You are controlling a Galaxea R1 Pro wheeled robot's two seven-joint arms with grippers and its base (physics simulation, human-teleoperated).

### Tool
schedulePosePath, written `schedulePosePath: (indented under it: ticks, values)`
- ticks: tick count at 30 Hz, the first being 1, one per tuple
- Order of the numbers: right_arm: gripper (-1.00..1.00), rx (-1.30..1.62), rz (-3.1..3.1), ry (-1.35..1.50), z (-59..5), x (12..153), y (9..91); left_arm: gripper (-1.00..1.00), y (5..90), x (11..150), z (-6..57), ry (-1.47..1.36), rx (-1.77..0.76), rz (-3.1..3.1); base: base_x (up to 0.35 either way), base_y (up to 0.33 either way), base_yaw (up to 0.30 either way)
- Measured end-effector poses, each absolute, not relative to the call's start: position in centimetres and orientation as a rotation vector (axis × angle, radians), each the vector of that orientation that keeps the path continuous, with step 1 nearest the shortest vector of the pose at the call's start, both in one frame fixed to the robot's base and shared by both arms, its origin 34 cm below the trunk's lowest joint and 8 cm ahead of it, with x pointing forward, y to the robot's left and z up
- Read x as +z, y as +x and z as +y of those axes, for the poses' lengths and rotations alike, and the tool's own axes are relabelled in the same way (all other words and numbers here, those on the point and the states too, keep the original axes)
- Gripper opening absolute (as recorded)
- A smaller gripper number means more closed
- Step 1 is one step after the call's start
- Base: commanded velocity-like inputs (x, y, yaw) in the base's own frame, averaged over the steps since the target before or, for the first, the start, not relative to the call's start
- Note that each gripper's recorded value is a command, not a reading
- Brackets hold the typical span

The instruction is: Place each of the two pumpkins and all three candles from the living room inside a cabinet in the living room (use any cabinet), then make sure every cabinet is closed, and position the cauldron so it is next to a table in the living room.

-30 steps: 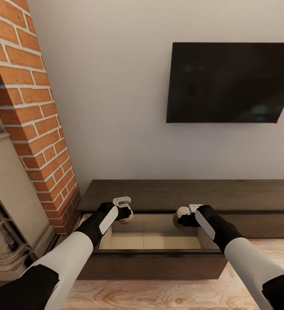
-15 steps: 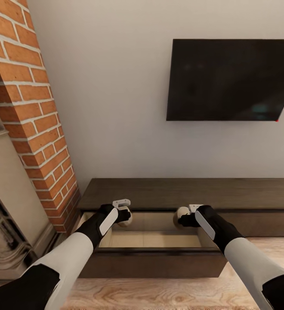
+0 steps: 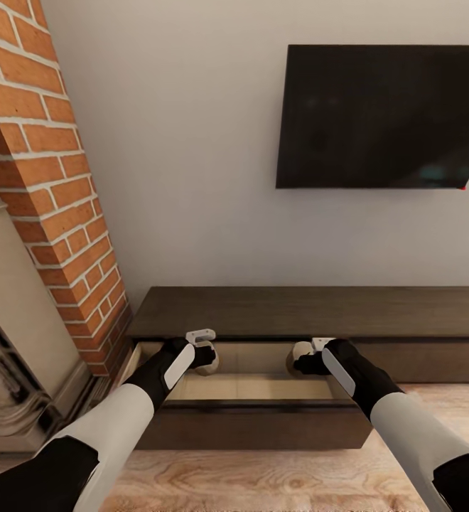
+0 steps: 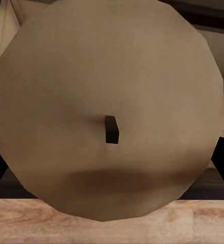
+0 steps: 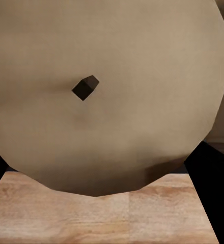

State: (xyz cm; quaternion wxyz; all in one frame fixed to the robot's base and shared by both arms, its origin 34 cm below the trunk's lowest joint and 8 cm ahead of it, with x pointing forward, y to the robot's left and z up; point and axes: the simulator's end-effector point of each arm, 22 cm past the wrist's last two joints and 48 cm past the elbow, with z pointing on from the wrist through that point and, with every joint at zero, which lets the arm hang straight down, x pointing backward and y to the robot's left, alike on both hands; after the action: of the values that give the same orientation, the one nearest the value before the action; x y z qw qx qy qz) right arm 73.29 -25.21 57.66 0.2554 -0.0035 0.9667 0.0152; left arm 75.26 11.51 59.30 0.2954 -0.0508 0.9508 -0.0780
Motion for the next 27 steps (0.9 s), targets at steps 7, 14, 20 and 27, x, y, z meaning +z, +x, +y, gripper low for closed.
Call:
schedulePosePath:
  ticks: [7, 14, 20, 27]
  values:
    - [-1.0, 0.041, 2.637, -0.01, -25.2, 57.0, 73.2, -1.0, 75.3, 58.7, 11.5, -0.14, -0.207, 2.535, 0.0, 0.0, 0.0]
    - [-1.0, 0.043, 2.648, -0.012, -25.1, 56.3, 73.0, -1.0, 75.2, 58.0, 11.6, -0.143, -0.205, 2.544, 0.005, 0.0, 0.0]
    - [-1.0, 0.043, 2.657, -0.011, -25.1, 55.7, 72.9, -1.0, 75.1, 57.4, 11.5, -0.143, -0.206, 2.552, 0.122, 0.0, 0.0]
    - [-1.0, 0.043, 2.668, -0.012, -25.1, 55.0, 72.8, -1.0, 75.0, 56.7, 11.5, -0.144, -0.207, 2.563, 0.127, 0.0, 0.0]
